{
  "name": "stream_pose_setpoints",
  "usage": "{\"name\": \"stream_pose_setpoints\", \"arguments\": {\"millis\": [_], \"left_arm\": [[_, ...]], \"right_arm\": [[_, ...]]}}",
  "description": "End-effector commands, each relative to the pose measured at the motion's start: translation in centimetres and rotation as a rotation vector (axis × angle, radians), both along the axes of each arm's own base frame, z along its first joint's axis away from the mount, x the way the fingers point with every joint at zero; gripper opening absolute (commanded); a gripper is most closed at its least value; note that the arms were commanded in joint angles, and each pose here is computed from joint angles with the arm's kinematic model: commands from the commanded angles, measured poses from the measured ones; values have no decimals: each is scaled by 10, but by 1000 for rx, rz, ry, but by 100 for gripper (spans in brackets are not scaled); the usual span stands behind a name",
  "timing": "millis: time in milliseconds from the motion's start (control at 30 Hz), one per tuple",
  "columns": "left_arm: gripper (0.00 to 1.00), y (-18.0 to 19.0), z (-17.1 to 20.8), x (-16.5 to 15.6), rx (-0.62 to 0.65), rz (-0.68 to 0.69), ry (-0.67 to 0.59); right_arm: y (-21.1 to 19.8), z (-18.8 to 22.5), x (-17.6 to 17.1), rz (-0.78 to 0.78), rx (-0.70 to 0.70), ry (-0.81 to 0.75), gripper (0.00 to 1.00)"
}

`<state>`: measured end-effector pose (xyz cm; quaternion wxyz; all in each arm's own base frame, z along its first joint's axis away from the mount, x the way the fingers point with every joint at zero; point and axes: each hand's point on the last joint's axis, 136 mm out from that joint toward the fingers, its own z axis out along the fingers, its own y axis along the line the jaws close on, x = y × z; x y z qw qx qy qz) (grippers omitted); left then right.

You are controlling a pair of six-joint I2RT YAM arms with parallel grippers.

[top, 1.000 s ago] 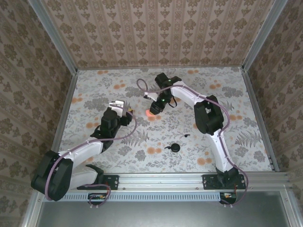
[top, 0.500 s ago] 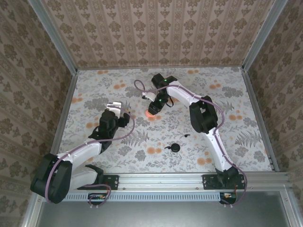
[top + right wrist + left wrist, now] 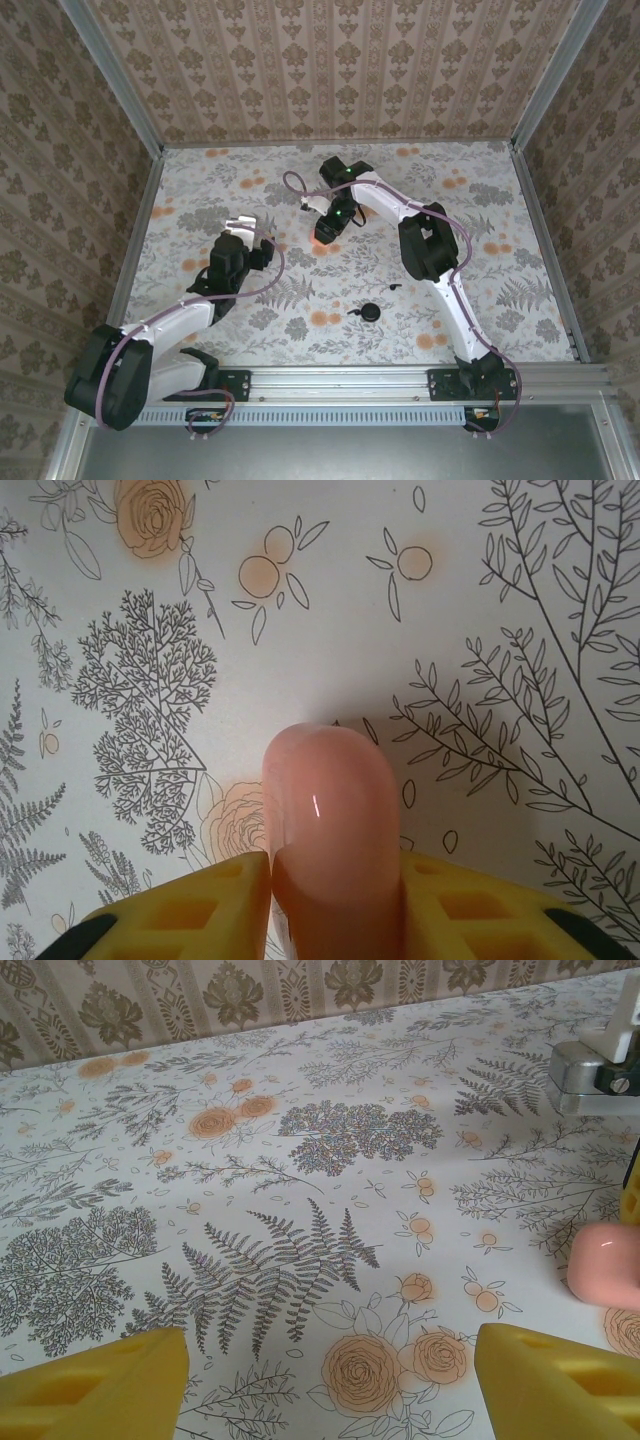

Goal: Insert wireless bluetooth earbuds into charging case

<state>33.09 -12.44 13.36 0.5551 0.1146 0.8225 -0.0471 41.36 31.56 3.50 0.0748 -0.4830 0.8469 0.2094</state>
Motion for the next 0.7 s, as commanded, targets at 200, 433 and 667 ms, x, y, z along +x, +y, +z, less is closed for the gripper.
{"name": "stream_pose_setpoints", "arguments": {"millis": [200,433,667], "left_arm": [[76,-2,8,2,-26,-7,-19],[76,-2,8,2,-27,-7,-20],[76,7,9,6,-25,19,-22]], "right_arm": [[1,2,9,0,-24,-42,45],[7,2,8,24,7,-34,51],[10,1,6,44,24,-23,56]]}}
